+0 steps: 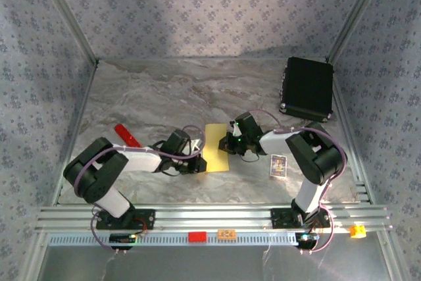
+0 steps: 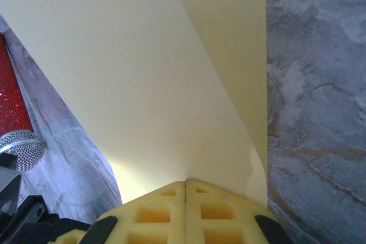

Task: Fold a paper plane with a square sheet of paper (pick it up from the middle)
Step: First fold the square sheet of paper in half at the center of the table.

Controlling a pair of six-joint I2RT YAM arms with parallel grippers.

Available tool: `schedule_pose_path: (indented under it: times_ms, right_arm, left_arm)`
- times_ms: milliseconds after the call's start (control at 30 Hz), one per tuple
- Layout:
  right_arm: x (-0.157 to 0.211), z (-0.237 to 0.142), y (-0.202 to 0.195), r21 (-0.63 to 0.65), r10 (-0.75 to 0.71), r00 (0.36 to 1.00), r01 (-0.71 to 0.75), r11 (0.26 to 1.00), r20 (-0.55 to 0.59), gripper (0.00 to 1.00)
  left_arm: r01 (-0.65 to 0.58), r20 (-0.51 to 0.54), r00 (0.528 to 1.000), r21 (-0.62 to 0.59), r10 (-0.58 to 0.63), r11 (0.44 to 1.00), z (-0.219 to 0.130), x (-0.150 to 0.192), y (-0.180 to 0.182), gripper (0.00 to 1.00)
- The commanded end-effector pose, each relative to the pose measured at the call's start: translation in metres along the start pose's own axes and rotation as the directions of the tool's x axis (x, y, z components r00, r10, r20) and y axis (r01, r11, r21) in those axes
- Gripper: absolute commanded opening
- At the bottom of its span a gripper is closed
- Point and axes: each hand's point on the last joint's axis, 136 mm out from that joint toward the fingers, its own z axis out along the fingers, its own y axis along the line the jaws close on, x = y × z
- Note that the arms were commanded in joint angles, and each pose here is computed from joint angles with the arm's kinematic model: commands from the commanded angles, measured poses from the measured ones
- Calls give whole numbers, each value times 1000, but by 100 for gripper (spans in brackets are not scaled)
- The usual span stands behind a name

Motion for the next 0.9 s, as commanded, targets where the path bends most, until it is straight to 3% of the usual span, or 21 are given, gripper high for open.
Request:
schedule_pose_path:
  times_ms: [0,233,400,500,633,867]
  right_arm:
    - [18,0,-39,148,46,998,-40,988,-40,0]
    - [18,1,-37,142,43,998,-36,989,-42,0]
    - [18,0,-35,136,38,998,-31,990,-50,0]
    - [17,0,-33,131,33,998,-26,991,-54,0]
    - [16,0,-32,130,30,998,-23,991,-54,0]
    - [16,0,-32,133,30,998,-23,991,-54,0]
  left_arm:
    - [-17,-79,997,-123,8,992,-3,24,19,10]
    - [-28,-36,999,-92,25,995,-13,21,6,10]
    - [-54,90,994,-73,61,996,-38,-16,-24,10]
    - [-22,137,990,-8,23,1000,-45,-44,-33,11]
    - [-1,130,992,80,-10,997,-39,-75,-42,11]
    - [23,116,993,81,-32,996,-21,-101,-32,11]
